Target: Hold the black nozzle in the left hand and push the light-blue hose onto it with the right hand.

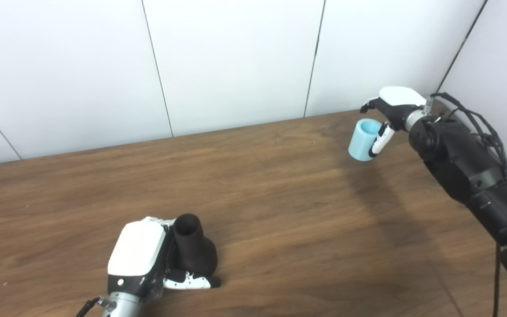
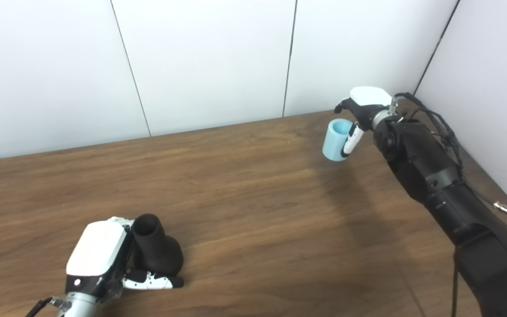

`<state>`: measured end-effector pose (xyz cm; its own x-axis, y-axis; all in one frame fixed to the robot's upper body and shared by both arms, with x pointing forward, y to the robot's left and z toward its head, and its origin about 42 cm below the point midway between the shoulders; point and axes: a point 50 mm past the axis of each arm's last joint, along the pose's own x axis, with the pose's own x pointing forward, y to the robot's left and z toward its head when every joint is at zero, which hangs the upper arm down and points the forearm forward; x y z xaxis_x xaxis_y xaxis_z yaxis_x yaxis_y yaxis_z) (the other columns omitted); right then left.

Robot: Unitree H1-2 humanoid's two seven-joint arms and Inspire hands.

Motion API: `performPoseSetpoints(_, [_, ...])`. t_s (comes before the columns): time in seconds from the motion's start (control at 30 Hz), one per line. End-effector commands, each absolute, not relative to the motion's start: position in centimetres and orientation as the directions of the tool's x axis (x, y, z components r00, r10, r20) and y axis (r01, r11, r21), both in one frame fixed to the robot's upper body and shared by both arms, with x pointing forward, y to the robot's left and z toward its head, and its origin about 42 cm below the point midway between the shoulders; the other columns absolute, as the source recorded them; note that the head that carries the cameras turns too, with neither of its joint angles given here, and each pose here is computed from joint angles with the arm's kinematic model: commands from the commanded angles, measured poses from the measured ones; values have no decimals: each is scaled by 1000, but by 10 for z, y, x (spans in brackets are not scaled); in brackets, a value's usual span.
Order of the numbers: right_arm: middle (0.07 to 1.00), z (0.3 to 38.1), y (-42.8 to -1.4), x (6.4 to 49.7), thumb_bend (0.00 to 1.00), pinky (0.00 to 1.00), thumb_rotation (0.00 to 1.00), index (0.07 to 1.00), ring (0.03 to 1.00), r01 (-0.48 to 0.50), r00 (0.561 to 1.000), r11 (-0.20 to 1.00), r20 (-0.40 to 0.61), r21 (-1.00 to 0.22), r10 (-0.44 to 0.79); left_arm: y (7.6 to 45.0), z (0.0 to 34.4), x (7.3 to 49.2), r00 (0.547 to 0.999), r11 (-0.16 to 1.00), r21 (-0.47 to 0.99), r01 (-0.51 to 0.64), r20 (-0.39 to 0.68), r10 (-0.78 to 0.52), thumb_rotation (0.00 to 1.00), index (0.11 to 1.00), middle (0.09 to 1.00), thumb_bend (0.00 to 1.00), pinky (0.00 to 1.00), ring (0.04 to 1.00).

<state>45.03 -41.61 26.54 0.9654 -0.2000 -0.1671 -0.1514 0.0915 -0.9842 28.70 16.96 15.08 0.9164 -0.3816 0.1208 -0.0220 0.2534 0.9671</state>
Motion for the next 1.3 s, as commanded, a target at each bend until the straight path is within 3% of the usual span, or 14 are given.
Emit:
performPoseSetpoints(0.0, [788,290,-420,455,958,569,86,765,715,-68,978,103,-87,-992,-192,176,145,286,925,218,976,-1,84,-371,0,495,467,525,715,562])
performPoseSetpoints(0.07, [746,289,-420,455,943,547,55,760,673,-66,981,124,-87,-990,-174,176,145,286,923,216,976,-1,84,-375,0,497,461,525,717,557])
performPoseSetpoints(0.17, [720,290,-421,454,914,632,7,746,681,-75,987,153,-95,-985,-133,175,145,286,922,217,976,-3,87,-376,0,499,456,525,719,555])
performPoseSetpoints(0.6, [713,292,-421,453,883,666,0,729,687,-82,985,188,-108,-979,-136,173,146,286,923,213,977,-12,93,-372,0,500,446,525,720,558])
performPoseSetpoints(1.03, [684,294,-422,453,842,601,0,685,633,-102,985,174,-124,-979,-123,172,146,286,923,221,975,-16,99,-372,0,499,454,525,719,563])
performPoseSetpoints(1.2, [617,290,-424,453,804,583,0,633,565,-79,987,155,-99,-985,-125,172,146,286,924,226,974,-12,97,-369,0,499,452,525,715,556])
performPoseSetpoints(1.23, [542,290,-424,453,635,565,0,572,481,-73,988,153,-93,-986,-125,172,146,286,924,227,974,-12,97,-369,0,498,453,525,718,561])
performPoseSetpoints(1.27, [517,289,-424,453,577,559,0,551,453,-51,991,138,-67,-989,-118,172,146,286,925,231,973,-11,98,-368,0,498,453,525,718,562])
